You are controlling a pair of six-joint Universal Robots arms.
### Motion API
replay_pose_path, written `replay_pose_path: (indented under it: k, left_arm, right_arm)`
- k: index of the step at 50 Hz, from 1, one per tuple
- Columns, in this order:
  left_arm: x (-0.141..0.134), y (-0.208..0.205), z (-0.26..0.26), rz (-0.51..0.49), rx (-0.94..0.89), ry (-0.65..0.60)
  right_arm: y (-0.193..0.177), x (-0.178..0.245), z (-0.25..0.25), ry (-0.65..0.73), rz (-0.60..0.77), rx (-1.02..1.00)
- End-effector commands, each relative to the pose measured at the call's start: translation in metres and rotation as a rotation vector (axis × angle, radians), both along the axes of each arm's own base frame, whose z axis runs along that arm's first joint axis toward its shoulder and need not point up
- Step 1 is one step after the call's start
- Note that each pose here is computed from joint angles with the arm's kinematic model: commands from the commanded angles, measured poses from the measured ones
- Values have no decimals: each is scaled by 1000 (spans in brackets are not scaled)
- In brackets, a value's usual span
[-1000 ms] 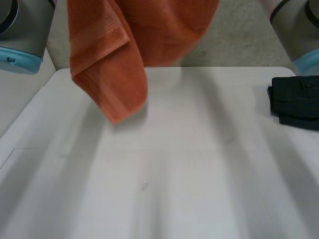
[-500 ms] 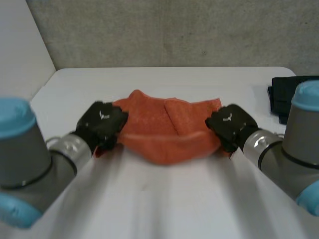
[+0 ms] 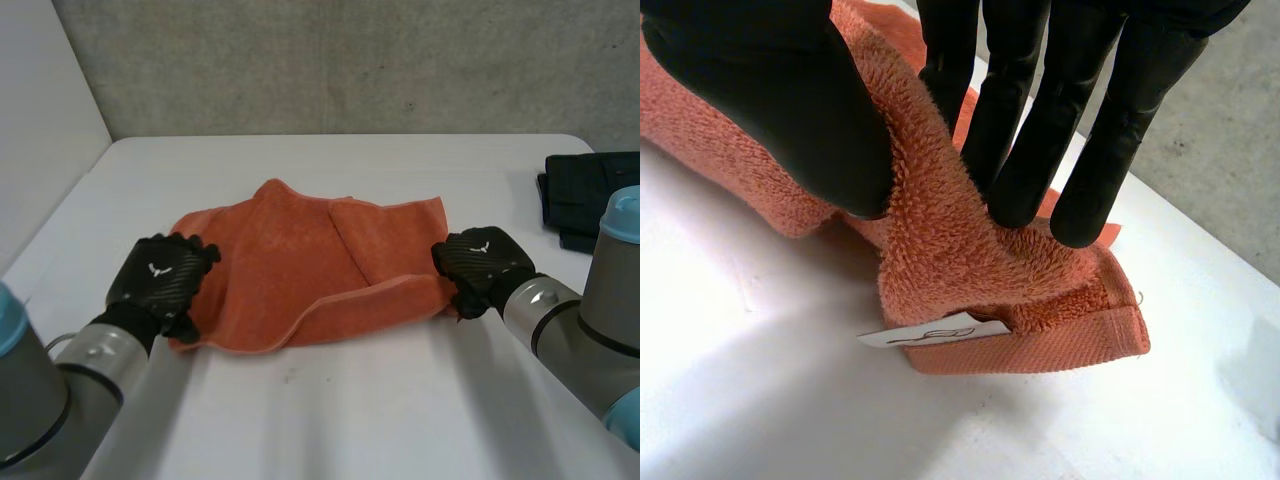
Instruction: Fold the laundry.
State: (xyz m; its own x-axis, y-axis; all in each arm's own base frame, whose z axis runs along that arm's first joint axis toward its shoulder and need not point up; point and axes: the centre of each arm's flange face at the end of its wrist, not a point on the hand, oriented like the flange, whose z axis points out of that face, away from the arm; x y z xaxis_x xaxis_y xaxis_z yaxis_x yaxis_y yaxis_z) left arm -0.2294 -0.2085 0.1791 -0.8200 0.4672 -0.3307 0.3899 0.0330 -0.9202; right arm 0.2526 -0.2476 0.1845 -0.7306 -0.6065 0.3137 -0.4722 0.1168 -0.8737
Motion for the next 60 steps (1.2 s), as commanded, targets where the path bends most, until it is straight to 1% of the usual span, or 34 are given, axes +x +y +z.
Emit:
replay_pose_path:
  k: [1, 8, 17, 26, 30, 39, 45, 53, 56, 57, 58, 60]
  left_arm:
    - [17, 31, -7, 59, 94, 122]
    - [22, 34, -18, 72, 125, 112]
    - [19, 11, -40, 94, 199, 82]
    - [17, -18, -43, 119, 185, 85]
    - [15, -26, -51, 115, 194, 61]
    - [16, -39, -64, 101, 190, -39]
    - [15, -44, -61, 99, 160, -56]
    - [12, -55, -37, 114, 73, -35]
    - [15, -57, 5, 135, -54, 6]
    - [15, -56, 16, 136, -90, 19]
    - [16, -53, 41, 140, -165, 46]
    - [17, -49, 66, 137, -243, 74]
  right_arm:
    - [-6, -1, -2, -64, -36, 14]
    - [-6, 0, -6, -64, -34, 28]
    - [-4, 1, -8, -62, -31, 32]
    - [-6, -2, -8, -63, -37, 32]
    - [-6, -2, -8, -63, -39, 34]
    - [-7, -2, -8, -64, -42, 28]
    - [-9, -2, -7, -68, -44, 17]
    - [-13, -2, 6, -81, -48, -27]
    - [-14, -1, 35, -99, -40, -109]
    - [-11, -2, 54, -109, -36, -157]
    - [-9, -2, 65, -109, -31, -181]
    - [-4, -4, 85, -104, -21, -230]
